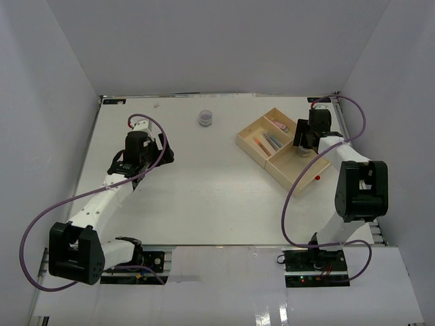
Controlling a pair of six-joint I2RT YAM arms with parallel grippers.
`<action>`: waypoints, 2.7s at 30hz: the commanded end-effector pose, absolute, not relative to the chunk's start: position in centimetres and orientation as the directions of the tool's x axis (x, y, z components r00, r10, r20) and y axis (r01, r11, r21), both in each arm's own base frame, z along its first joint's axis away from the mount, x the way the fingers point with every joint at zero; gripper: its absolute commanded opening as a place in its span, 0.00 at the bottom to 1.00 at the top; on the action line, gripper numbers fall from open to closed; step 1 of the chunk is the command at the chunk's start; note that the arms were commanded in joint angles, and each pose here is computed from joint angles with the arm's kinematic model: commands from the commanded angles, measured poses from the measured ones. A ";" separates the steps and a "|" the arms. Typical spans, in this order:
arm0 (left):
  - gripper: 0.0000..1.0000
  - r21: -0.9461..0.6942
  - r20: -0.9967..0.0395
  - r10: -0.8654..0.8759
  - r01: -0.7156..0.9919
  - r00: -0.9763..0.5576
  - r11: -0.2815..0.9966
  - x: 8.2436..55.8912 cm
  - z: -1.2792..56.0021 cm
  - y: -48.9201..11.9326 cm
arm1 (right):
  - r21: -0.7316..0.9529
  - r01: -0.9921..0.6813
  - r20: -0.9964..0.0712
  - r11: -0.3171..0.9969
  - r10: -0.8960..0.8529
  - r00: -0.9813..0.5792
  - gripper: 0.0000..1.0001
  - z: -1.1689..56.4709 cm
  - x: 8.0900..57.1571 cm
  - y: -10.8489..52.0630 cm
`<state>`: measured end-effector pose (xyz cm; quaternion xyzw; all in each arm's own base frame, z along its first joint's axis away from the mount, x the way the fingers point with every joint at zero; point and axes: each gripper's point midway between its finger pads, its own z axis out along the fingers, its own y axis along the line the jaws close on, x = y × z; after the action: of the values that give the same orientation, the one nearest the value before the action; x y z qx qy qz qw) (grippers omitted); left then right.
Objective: Sort the stationery into containers
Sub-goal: Place the stationery in the storage box, then pick up the stationery from the center of the board, then place the stationery at the center of the board.
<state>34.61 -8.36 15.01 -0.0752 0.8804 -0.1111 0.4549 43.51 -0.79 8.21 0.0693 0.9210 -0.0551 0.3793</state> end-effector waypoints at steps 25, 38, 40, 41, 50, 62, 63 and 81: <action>0.98 -0.204 -0.745 -0.367 -0.332 -0.558 0.921 44.7 14.9 -1.3 | 0.295 -0.248 -0.929 0.923 0.216 -0.300 0.90 25.2 33.9 7.5; 0.98 -0.055 -0.707 -0.343 -0.436 -0.619 0.898 51.3 10.4 1.9 | 0.307 -0.375 -0.942 0.875 0.224 -0.250 0.90 25.2 30.8 9.5; 0.98 -0.036 -0.698 -0.339 -0.442 -0.630 0.896 51.9 9.9 2.2 | 0.310 -0.389 -0.941 0.868 0.221 -0.257 0.90 25.1 30.6 9.8; 0.98 -0.027 -0.698 -0.333 -0.440 -0.635 0.897 52.0 9.6 2.4 | 0.310 -0.392 -0.940 0.866 0.219 -0.260 0.90 25.0 30.6 9.9; 0.85 -0.017 -0.667 -0.310 -0.402 -0.677 0.915 53.2 7.7 1.8 | 0.303 -0.401 -0.942 0.865 0.208 -0.264 0.90 24.5 30.3 10.0; 0.44 -0.086 -0.679 -0.165 -0.145 -0.716 0.986 50.1 11.3 -8.0 | 0.285 -0.444 -0.948 0.849 0.183 -0.260 0.90 24.7 29.7 10.7; 0.43 -0.084 -0.686 -0.143 -0.118 -0.713 0.989 49.0 12.0 -9.1 | 0.277 -0.454 -0.950 0.847 0.173 -0.259 0.90 24.7 29.6 10.9; 0.54 -0.085 -0.638 0.249 0.387 -0.729 0.918 31.5 8.6 -33.0 | 0.173 -0.517 -0.935 0.838 -0.024 -0.353 0.90 21.0 28.6 13.9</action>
<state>31.63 -32.44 7.83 0.1921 0.9256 -0.0998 0.3105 28.24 13.72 20.02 -0.1530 0.7966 0.2420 0.5323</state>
